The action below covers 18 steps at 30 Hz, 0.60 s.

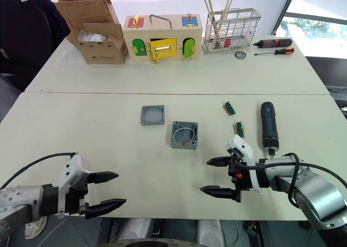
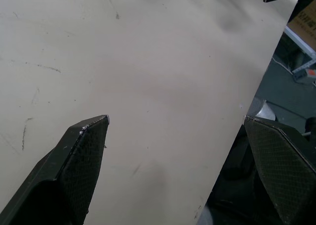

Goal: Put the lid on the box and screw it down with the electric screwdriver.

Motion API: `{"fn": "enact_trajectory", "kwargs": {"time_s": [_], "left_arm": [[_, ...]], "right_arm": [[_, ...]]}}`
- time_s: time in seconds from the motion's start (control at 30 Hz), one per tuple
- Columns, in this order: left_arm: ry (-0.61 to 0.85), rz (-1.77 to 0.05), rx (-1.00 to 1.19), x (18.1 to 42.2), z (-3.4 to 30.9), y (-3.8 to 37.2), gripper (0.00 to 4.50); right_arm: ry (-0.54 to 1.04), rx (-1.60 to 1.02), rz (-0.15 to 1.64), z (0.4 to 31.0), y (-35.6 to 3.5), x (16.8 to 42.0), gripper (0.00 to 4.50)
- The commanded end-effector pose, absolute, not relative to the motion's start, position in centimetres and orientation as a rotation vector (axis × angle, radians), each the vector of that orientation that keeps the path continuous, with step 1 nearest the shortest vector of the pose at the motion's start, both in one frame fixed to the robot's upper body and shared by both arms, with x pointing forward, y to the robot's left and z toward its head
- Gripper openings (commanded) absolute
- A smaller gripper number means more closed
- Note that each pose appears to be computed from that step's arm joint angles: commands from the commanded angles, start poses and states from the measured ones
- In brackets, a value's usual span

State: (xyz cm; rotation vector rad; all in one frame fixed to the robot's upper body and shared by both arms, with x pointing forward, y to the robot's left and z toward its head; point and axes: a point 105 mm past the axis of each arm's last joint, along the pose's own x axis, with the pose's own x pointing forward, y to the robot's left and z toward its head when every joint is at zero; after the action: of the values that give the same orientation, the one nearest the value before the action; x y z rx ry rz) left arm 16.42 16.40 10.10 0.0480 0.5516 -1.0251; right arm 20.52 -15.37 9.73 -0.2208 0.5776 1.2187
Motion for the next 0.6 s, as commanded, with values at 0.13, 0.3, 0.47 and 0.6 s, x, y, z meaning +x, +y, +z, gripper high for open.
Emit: {"fn": "enact_trajectory", "kwargs": {"time_s": [0.13, 0.3, 0.47, 0.6], "left_arm": [[0.537, -1.023, 0.052, 16.36, 10.37, 16.27, 4.47], [0.528, -1.020, 0.047, 16.43, 10.54, 16.24, 4.47], [0.513, -1.014, 0.058, 16.67, 10.77, 16.12, 4.47], [0.508, -1.004, 0.071, 17.11, 10.79, 16.44, 4.47]], "right_arm": [[0.540, -0.241, 1.241, 10.34, -14.78, 20.49, 4.50], [0.547, -0.236, 1.242, 10.37, -14.78, 20.48, 4.50], [0.556, -0.212, 1.250, 10.49, -14.73, 20.37, 4.50], [0.519, -0.206, 1.245, 10.91, -14.63, 20.84, 4.50]]}}
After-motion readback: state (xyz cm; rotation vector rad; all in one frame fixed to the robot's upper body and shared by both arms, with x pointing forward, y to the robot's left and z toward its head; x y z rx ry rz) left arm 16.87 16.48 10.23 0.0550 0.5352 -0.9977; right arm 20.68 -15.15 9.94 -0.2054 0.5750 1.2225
